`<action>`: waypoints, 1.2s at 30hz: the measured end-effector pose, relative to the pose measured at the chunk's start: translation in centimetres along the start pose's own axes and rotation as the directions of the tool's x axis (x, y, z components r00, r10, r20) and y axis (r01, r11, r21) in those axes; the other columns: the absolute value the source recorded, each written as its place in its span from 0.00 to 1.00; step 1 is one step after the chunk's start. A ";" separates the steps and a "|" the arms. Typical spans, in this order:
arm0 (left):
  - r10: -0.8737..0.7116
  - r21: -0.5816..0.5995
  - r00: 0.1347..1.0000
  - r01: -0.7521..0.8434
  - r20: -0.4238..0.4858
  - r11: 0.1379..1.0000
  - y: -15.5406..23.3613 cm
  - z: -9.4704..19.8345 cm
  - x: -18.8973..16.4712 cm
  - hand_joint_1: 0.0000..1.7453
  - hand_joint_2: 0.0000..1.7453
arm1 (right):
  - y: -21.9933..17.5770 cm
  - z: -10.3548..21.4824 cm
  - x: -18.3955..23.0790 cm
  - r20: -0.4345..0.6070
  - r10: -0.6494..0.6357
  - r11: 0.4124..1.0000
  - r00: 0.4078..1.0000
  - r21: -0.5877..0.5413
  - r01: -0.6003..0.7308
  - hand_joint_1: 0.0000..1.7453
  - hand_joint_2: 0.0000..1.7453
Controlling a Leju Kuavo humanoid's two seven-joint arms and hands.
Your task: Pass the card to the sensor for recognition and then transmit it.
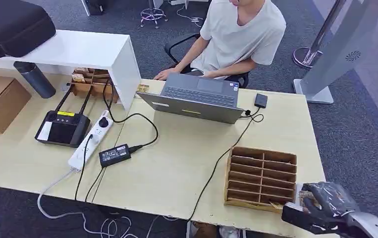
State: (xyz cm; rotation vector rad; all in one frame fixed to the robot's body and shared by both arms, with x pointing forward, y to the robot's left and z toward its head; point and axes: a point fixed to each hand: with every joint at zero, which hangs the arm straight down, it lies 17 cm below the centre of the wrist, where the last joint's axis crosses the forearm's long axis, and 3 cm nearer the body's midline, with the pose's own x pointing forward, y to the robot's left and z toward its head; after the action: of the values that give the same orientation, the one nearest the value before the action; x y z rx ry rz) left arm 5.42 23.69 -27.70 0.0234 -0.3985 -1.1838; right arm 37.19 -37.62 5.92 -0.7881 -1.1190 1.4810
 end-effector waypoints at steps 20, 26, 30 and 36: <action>-0.002 0.000 1.000 0.002 0.000 1.000 0.0 0.0 0.0 0.00 1.00 | 1.5 -0.2 0.1 -0.002 -0.020 1.000 1.000 0.024 0.020 1.00 1.00; -0.002 0.000 1.000 0.002 0.001 1.000 0.0 0.0 0.0 0.00 1.00 | 0.2 -0.5 0.9 0.031 -0.022 0.999 0.999 -0.048 0.024 1.00 1.00; -0.003 0.000 1.000 0.003 0.003 1.000 0.0 0.0 0.1 0.00 1.00 | -4.1 -1.1 2.4 0.081 0.015 0.977 0.997 -0.214 0.003 1.00 1.00; -0.003 0.001 1.000 0.003 0.004 1.000 0.0 0.0 0.1 0.00 1.00 | -8.1 -1.6 3.6 0.106 0.027 0.948 0.994 -0.318 0.008 1.00 1.00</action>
State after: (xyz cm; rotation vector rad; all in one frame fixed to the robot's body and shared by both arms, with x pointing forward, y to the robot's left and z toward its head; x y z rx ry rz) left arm 5.46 23.61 -27.68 0.0227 -0.4025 -1.1864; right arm 40.79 -33.85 13.31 -0.9425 -1.4640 1.3816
